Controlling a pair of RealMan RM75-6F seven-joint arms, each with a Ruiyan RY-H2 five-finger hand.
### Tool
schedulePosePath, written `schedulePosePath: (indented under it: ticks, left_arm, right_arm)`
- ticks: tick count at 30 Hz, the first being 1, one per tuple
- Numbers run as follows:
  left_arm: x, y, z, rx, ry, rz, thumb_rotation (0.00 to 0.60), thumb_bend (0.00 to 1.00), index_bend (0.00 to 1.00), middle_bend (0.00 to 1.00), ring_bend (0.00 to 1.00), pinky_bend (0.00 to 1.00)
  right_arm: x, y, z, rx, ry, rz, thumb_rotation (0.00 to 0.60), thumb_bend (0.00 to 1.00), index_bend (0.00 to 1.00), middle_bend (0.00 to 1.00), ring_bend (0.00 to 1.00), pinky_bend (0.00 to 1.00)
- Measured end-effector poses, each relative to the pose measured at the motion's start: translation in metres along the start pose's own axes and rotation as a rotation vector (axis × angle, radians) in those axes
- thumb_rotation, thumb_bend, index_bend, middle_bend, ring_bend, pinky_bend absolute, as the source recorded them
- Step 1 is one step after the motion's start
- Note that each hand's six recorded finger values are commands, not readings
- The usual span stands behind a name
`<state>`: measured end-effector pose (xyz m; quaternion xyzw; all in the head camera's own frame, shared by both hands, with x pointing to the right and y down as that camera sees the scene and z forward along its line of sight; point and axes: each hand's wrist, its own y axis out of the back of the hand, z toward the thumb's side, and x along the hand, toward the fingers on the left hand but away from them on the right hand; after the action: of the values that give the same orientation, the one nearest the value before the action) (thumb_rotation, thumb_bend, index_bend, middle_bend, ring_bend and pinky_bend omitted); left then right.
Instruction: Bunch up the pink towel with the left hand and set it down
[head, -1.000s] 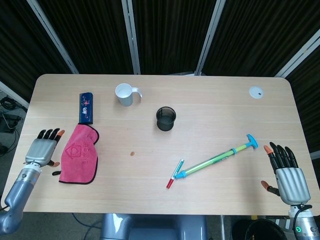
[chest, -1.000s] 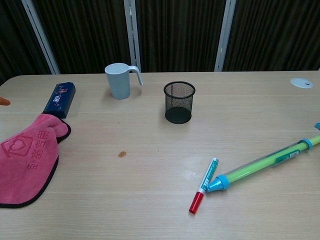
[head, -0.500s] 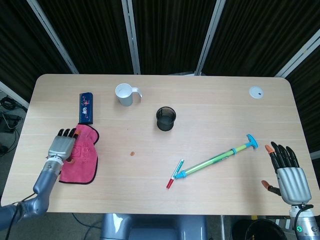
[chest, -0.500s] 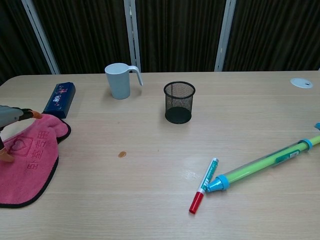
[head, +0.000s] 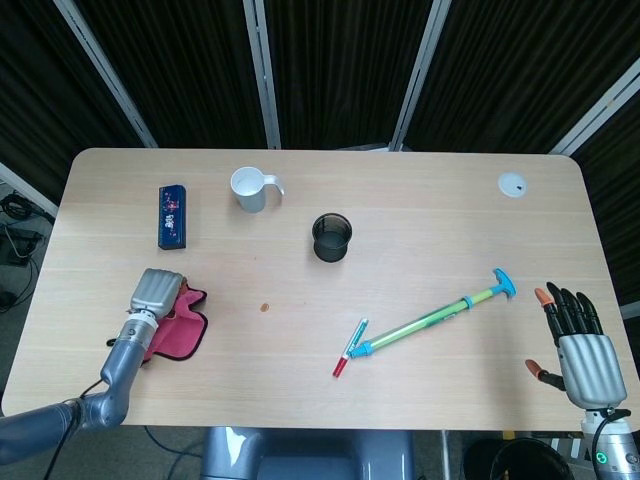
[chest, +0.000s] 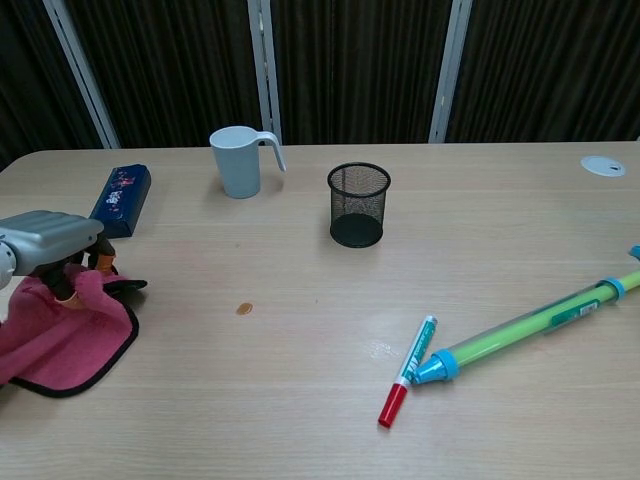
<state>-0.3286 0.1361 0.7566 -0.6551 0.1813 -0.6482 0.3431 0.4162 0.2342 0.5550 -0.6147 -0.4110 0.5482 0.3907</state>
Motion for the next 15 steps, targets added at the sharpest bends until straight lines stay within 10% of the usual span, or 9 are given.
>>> schedulePosePath:
  ticks: [15]
  left_arm:
    - [0.013,0.108,0.085,-0.153,-0.188,0.270,0.600,0.50,0.86,0.70,0.62,0.63]
  right_arm:
    - [-0.002,0.000,0.000,-0.010,-0.001,-0.003,0.600,0.00,0.00,0.00,0.00,0.00]
